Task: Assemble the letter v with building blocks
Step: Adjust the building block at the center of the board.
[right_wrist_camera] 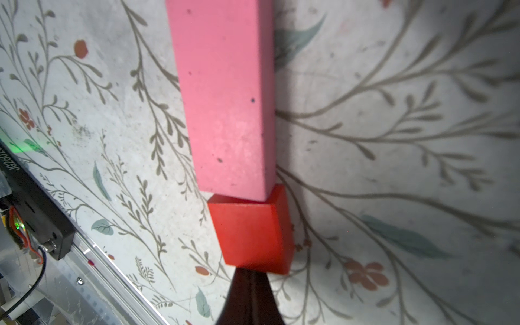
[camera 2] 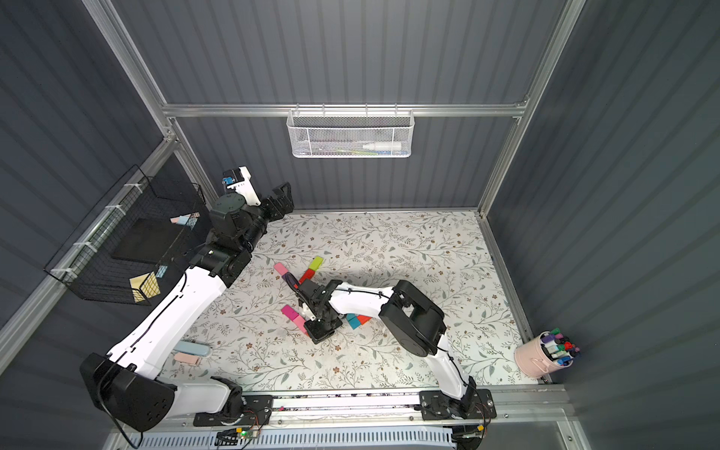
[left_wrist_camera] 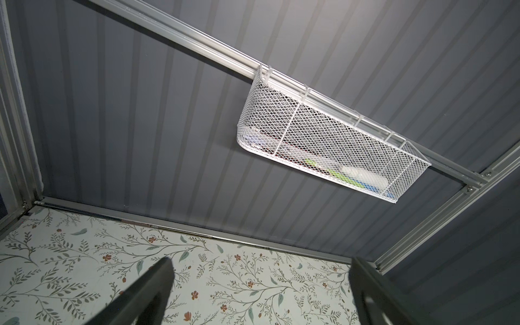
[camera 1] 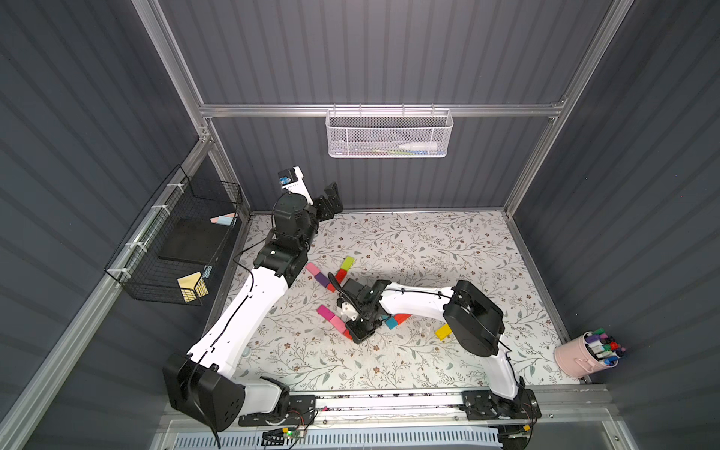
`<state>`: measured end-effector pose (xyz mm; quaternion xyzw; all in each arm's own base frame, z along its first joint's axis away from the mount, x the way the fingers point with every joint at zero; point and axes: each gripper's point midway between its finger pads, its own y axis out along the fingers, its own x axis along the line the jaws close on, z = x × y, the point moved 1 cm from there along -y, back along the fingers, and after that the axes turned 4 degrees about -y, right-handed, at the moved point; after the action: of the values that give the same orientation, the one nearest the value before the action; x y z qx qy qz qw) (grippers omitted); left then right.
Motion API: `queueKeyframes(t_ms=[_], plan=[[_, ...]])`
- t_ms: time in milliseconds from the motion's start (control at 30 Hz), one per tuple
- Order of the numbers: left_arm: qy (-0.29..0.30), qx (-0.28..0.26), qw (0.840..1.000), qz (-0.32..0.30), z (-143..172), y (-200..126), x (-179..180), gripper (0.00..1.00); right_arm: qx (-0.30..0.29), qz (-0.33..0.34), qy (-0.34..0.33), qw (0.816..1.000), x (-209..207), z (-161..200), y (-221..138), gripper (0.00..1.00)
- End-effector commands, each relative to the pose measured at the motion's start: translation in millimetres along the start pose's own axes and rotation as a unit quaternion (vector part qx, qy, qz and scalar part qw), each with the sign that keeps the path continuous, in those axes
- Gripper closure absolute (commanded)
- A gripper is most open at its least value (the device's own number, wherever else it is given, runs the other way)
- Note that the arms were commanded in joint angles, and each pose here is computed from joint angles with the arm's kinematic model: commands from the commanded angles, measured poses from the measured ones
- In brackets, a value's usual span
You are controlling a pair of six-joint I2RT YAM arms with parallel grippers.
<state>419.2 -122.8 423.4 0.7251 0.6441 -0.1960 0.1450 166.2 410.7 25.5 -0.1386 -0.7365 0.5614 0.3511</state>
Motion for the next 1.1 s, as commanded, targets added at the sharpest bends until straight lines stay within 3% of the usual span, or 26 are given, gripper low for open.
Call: queueKeyframes(t_ms=[0, 867, 1067], plan=[[0.011, -0.003, 1.000, 0.006, -3, -1, 0, 0.01, 0.013, 0.004, -0.005, 1.000, -2, 2, 4, 1.00], [0.011, 0.000, 1.000, 0.008, -3, 0, 1, 0.01, 0.021, 0.004, -0.020, 1.000, 7, 1, 6, 1.00], [0.013, -0.002, 1.000, 0.008, -5, -2, 2, 0.01, 0.006, 0.021, -0.012, 1.000, 4, 6, -8, 1.00]])
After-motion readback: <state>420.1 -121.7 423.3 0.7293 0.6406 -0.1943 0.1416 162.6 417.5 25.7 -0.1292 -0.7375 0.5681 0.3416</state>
